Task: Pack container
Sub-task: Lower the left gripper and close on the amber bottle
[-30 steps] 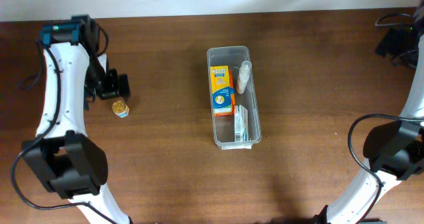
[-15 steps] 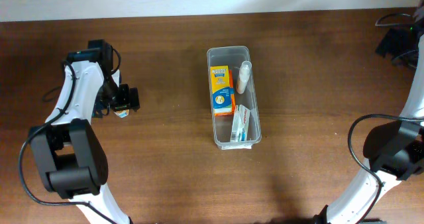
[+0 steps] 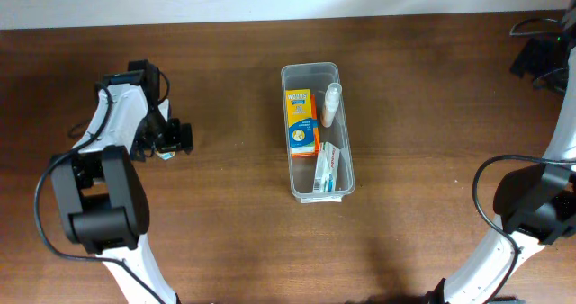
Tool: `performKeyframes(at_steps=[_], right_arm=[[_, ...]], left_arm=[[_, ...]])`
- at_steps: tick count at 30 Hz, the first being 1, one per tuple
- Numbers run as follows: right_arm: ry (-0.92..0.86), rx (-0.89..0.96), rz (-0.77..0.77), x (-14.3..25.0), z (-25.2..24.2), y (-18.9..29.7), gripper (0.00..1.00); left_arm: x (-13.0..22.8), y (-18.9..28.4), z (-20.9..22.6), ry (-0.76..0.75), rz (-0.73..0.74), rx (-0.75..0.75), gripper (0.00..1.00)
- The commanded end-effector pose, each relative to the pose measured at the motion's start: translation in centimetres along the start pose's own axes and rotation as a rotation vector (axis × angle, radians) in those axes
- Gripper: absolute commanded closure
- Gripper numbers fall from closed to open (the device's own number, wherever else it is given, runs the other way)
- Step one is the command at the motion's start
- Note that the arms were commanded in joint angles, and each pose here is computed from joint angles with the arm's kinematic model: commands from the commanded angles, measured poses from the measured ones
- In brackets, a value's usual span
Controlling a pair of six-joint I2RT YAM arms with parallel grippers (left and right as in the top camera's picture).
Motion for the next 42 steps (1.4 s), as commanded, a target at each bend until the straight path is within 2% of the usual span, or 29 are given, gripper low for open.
performKeyframes(at_steps=[1,13,23,38,42], right_arm=[[-0.013,0.022,-0.004,-0.1,-0.7,0.0,0.02],[-0.013,0.022,-0.004,-0.1,-0.7,0.0,0.02],[-0.013,0.021,-0.004,-0.1,-0.7,0.0,0.02],[-0.013,0.022,-0.004,-0.1,-0.7,0.0,0.02],[-0.013,0.022,-0.004,-0.1,-0.7,0.0,0.02]], left_arm=[[0.0,-1.5,0.2,-0.016,0.028,-0.01,0.01],[-2.1,-1.6,-0.2,-0.007,-0.056,0.011,0.01],[-2.1,-2.4,0.4,0.038,-0.017,0.084,0.06],[-1.6,-3.6,0.5,0.038,0.023,0.073,0.09],[-1.6,-3.6,0.5,0.038,0.023,0.073,0.16]])
Point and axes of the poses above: each gripper's point midway between its finger pads, its own y axis back along the fingers, its own z axis along the line the jaws close on, x = y × z, the point moved 1 cm from there along y, back along the fingers, and after that the axes turned 11 degrees about y, right-handed, at the moved point
